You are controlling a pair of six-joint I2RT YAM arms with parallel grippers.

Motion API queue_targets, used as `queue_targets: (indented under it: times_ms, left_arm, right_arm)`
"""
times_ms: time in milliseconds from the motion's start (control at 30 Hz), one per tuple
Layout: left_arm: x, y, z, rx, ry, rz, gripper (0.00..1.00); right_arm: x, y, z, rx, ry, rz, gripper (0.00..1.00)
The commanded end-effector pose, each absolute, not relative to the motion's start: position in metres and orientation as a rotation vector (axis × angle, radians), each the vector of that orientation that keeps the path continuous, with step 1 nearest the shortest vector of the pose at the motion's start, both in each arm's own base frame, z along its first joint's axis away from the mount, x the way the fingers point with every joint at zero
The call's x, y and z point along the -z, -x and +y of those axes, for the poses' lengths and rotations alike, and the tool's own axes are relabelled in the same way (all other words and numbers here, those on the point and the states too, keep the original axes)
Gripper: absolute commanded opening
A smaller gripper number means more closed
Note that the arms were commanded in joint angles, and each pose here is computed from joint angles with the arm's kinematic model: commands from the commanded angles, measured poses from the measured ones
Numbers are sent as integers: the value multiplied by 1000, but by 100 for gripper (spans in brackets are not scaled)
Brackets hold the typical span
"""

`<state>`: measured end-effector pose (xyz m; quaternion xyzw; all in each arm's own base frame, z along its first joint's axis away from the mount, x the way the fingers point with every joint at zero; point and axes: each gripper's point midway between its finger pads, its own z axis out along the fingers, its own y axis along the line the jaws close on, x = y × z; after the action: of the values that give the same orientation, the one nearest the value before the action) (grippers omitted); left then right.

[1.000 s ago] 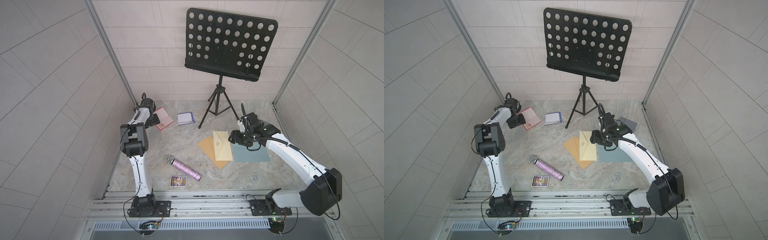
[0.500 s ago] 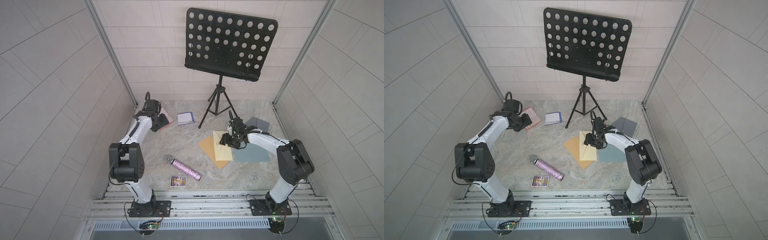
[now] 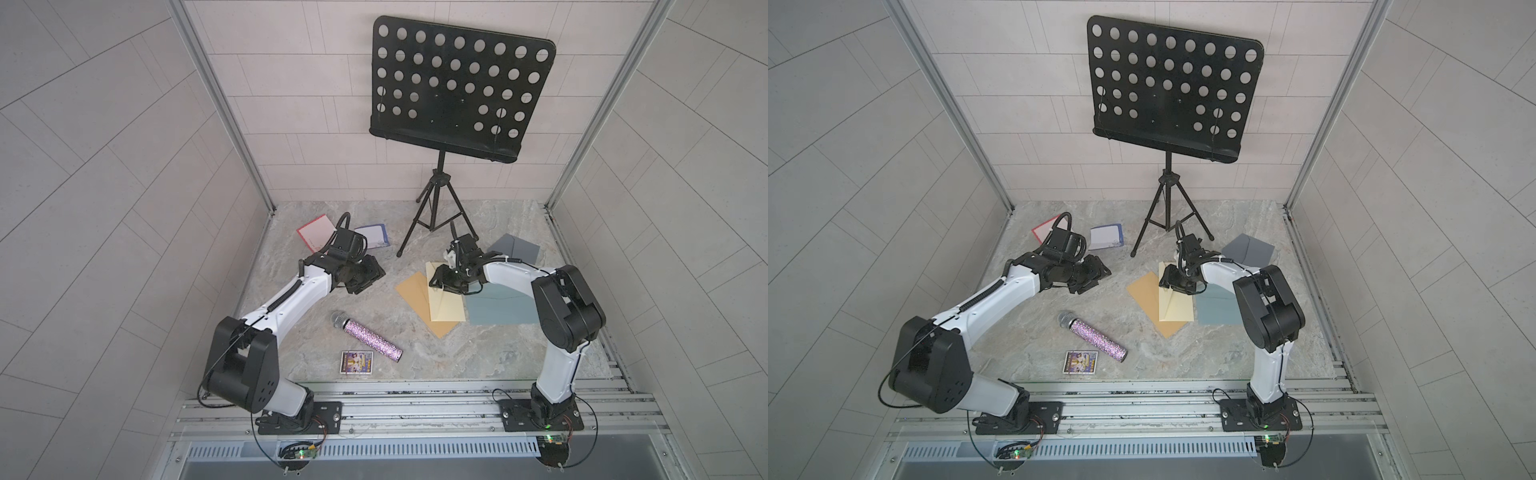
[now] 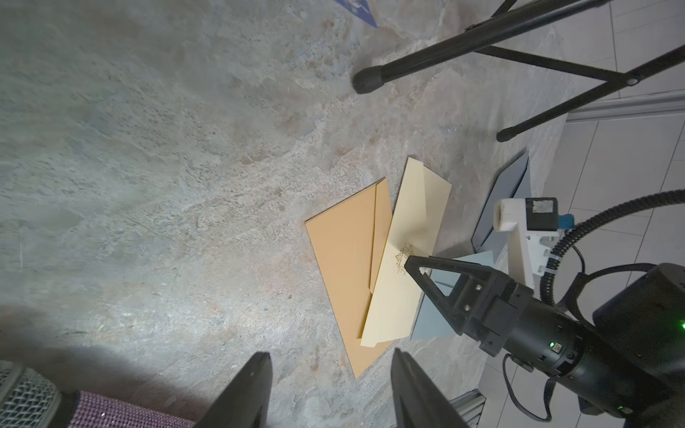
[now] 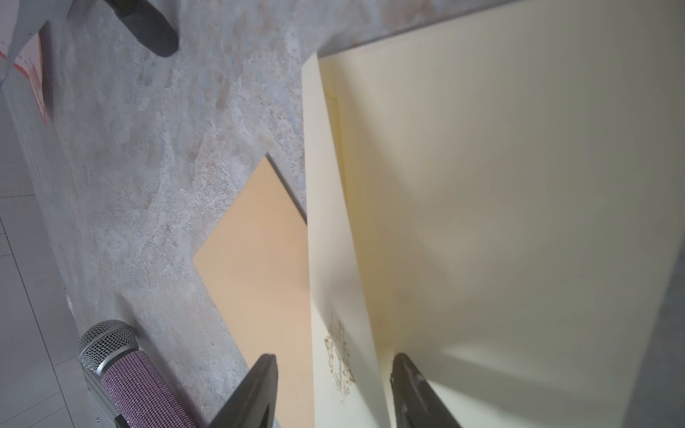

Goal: Take the letter paper out of the envelope
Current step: Pick up the envelope from the envelope.

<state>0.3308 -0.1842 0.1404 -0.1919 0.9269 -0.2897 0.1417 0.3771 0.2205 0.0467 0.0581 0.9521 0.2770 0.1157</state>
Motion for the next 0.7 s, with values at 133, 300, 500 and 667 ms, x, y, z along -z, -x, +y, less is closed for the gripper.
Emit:
queue_targets:
  times_ms: [133,300,500,667]
  left_arm:
    - [-144,-334,-191,890,572,2663,58]
    - [-151,-337,-196,923,579,2657,61]
    - [-190,-345,-204,996,611,2624,77]
    - [-221,-349,-210,1085,662,2573,86]
  right_arm:
    - [-36,-381,235,-852,-174,2800,41]
    - [-43,-379,242,-771,-62,2803,0]
    - [-114,-355,266,-626,358,2696,0]
    - [-161,-321,266,-531,616,2578,0]
